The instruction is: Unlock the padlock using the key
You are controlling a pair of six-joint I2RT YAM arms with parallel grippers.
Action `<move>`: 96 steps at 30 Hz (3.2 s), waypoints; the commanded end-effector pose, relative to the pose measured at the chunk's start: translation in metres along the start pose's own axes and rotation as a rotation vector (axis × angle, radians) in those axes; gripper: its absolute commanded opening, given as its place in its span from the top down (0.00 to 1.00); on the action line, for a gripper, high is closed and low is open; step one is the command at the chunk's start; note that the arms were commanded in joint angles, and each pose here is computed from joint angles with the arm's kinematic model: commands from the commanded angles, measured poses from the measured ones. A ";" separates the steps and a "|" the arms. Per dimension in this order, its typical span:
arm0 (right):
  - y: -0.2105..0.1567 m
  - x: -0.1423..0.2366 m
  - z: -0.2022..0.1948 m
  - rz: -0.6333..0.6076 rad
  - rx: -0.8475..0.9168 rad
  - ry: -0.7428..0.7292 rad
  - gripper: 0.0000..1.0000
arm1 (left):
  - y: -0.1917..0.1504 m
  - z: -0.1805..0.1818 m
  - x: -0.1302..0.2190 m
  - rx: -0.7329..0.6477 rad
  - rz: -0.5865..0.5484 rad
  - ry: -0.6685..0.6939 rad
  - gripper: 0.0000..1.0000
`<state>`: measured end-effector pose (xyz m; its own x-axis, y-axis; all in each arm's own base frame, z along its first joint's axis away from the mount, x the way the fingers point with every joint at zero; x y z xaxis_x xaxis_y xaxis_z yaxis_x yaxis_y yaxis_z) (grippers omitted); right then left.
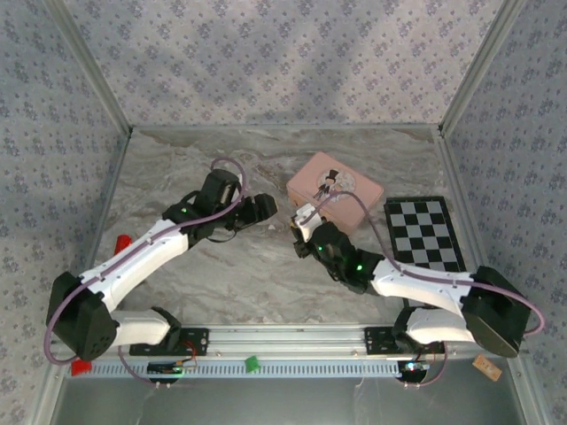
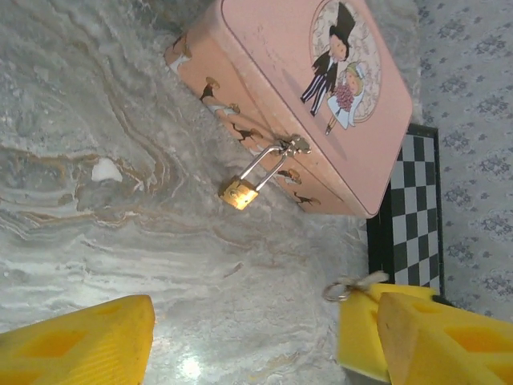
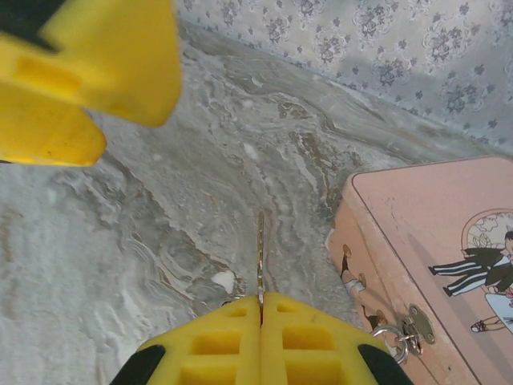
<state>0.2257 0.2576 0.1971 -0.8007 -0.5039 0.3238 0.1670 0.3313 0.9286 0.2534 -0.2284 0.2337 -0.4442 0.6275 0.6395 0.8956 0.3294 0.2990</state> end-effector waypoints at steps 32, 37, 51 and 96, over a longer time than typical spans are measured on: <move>0.017 -0.034 0.045 -0.107 0.174 -0.069 1.00 | 0.002 -0.003 -0.017 0.170 0.012 0.034 0.74; 0.017 -0.034 0.046 -0.112 0.170 -0.074 1.00 | 0.001 -0.002 -0.020 0.169 0.022 0.039 0.79; 0.018 -0.035 0.047 -0.117 0.168 -0.077 1.00 | 0.001 0.000 -0.022 0.161 0.011 0.042 0.99; 0.067 0.032 -0.006 -0.301 -0.644 0.844 0.39 | -0.015 -0.053 0.062 -0.810 -0.200 -0.719 1.00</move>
<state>0.2205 0.2597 0.2564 -0.3020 -0.9503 -0.0749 0.5329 -0.2335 0.8133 0.2220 -0.2328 0.2871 -0.3179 0.9393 0.1289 0.4580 0.0331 0.8883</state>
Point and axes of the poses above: each hand's point on the last joint's axis, 136 mm out from that joint toward the fingers, its own x axis back along the fingers, its own z axis along the line the jaws close on, y = z × x, the point moved 5 cm from there along x, back along the fingers, and after that the axes turned 3 degrees about x, right-handed, at the moved point
